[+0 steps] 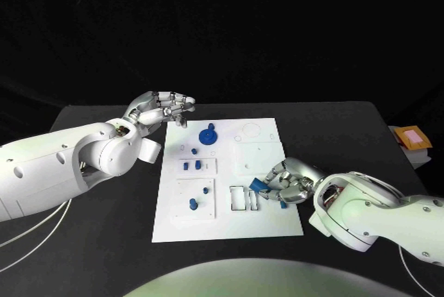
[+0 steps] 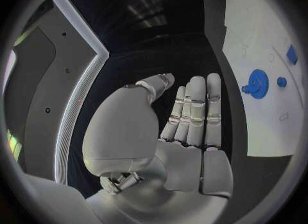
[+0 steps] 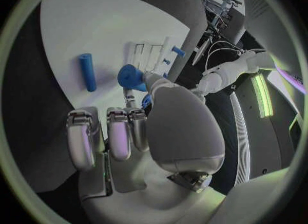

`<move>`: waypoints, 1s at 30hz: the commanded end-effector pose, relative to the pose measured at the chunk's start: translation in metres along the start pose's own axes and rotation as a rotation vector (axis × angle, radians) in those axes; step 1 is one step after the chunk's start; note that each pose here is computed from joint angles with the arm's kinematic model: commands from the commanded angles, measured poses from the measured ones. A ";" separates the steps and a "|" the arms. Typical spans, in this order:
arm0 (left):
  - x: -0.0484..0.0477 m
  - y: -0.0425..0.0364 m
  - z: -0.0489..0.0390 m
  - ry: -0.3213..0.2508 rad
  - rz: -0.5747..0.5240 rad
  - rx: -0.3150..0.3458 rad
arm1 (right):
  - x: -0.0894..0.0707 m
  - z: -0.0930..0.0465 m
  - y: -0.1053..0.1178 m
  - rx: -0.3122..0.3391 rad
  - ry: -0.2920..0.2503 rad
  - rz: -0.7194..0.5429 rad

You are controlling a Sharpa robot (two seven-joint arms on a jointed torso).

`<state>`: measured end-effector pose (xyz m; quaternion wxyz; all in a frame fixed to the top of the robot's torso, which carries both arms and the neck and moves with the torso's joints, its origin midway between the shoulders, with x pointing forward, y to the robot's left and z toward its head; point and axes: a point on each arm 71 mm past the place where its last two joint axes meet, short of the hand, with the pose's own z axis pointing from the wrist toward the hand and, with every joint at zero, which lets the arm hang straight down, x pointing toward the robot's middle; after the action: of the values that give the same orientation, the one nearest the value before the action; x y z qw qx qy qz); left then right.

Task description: Assemble the parts on the task board

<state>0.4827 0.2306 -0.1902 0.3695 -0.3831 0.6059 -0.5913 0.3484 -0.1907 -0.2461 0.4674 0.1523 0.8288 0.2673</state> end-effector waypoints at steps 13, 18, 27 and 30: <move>0.0052 -0.0015 0.0020 0.024 -0.011 0.017 | 0.016 0.006 0.024 -0.078 0.073 -0.039; 0.0045 -0.0015 0.0016 0.023 -0.010 0.016 | 0.021 0.011 0.024 -0.064 0.115 -0.054; 0.0043 -0.0015 0.0012 0.024 -0.010 0.015 | 0.029 0.017 0.024 -0.049 0.147 -0.067; 0.0040 -0.0015 0.0010 0.023 -0.010 0.014 | 0.030 0.019 0.023 -0.044 0.146 -0.072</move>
<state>0.4826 0.2286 -0.1902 0.3677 -0.3815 0.6060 -0.5933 0.3509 -0.1518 -0.2584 0.4278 0.1033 0.8512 0.2860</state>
